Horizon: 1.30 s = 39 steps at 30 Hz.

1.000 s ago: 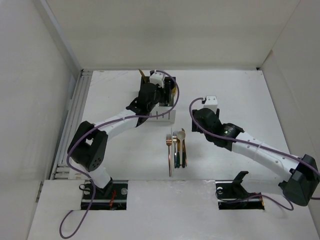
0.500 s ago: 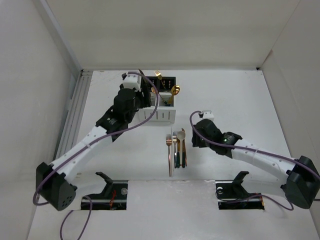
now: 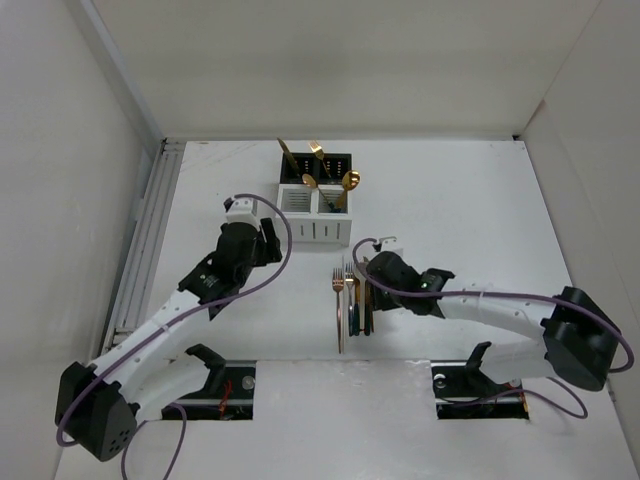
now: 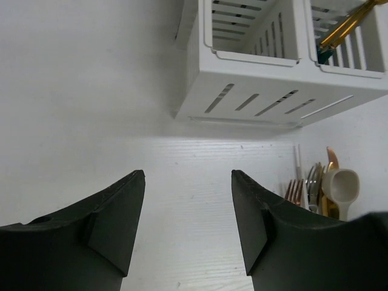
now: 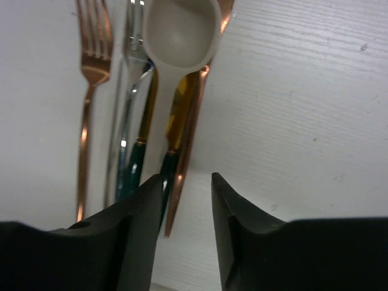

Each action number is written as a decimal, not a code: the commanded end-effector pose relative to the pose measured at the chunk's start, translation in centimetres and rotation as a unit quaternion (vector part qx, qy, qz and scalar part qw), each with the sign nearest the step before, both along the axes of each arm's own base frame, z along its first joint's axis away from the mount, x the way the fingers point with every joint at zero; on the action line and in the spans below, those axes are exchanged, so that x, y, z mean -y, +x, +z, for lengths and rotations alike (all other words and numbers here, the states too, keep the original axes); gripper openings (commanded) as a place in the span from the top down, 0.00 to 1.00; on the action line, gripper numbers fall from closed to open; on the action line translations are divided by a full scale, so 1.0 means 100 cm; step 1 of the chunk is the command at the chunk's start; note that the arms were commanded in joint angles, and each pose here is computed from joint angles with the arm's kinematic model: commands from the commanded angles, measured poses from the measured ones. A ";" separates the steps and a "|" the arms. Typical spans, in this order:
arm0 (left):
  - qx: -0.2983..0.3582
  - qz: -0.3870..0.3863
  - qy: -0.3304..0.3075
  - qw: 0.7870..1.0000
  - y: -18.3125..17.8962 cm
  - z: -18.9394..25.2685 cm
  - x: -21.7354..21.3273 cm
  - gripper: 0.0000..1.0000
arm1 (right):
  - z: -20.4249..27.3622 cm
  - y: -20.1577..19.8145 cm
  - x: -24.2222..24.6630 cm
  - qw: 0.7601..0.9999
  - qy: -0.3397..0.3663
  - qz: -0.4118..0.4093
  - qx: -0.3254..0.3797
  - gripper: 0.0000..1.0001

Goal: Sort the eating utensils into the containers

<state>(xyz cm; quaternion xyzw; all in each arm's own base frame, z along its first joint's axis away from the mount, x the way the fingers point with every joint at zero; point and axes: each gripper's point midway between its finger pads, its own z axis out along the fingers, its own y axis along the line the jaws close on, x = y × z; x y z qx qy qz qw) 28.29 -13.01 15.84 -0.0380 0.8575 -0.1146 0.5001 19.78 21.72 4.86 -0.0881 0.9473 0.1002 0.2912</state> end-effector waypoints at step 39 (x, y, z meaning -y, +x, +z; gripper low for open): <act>0.018 0.003 -0.062 0.998 -0.001 0.002 -0.004 0.44 | 0.014 0.024 -0.045 1.000 0.007 -0.011 0.010 0.57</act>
